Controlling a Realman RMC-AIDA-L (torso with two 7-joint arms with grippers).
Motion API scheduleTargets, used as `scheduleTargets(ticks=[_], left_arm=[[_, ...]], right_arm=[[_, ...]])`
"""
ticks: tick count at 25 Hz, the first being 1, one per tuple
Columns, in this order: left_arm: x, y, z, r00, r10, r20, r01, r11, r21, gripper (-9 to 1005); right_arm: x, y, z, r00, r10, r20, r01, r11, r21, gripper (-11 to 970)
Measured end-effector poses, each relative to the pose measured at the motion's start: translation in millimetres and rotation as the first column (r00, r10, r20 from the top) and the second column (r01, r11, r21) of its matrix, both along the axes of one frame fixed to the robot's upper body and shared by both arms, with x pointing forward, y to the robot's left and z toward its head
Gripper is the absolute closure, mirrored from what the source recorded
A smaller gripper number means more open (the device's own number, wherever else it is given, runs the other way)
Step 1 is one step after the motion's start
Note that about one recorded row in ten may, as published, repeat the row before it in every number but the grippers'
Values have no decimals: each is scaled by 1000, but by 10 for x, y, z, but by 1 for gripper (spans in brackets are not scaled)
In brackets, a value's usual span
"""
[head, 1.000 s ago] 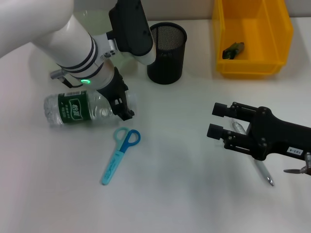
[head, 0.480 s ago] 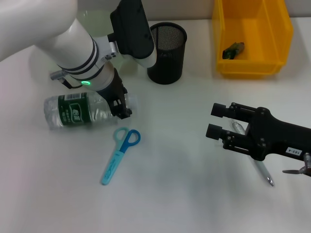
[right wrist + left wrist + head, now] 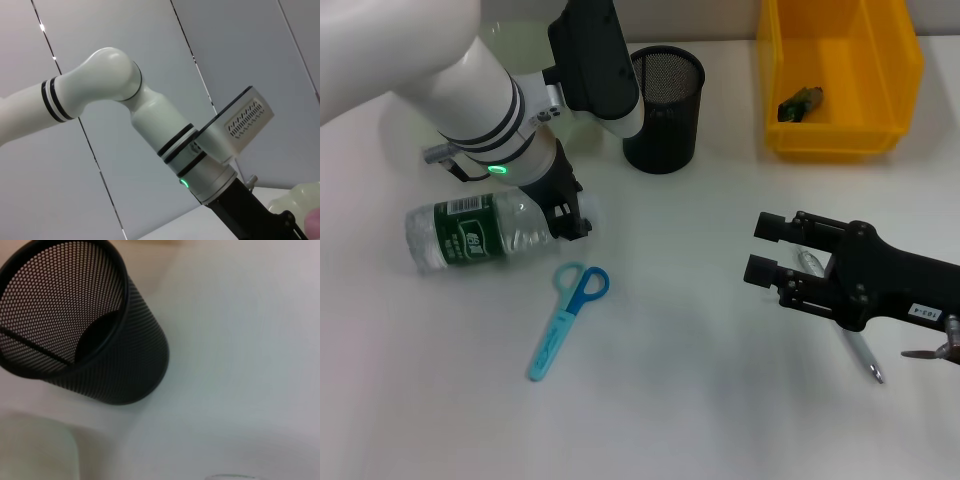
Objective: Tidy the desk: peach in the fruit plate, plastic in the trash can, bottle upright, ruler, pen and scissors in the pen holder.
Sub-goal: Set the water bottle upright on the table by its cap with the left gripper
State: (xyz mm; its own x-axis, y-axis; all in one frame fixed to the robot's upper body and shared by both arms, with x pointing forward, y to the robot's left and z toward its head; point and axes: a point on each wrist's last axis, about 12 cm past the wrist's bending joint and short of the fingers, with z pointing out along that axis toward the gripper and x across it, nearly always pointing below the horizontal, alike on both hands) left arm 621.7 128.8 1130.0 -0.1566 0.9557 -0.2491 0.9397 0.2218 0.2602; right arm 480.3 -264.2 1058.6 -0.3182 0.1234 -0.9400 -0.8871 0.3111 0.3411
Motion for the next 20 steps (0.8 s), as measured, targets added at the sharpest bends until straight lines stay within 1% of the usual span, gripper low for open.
scheduleTargets(ticks=[4,7,14,20], left_arm=[[-40,-5,38,1000,-3,-17,3,1000,1,561],[-86,-8,109,1000,-8,-15,8,1000,-11,561],[-231,-23,398,999,-14,34,17,998,-67,562],[-364,54,579,996,-7,87,17,993,-117,562]], right_arm=[[-6,-3,-2,1000,0,-1,0,1000,1,323],[-12,-3,2,1000,2,0,-2,1000,5,323],[-7,8,12,1000,9,4,-9,1000,10,323],[-10,25,11,1000,11,2,-11,1000,18,323]])
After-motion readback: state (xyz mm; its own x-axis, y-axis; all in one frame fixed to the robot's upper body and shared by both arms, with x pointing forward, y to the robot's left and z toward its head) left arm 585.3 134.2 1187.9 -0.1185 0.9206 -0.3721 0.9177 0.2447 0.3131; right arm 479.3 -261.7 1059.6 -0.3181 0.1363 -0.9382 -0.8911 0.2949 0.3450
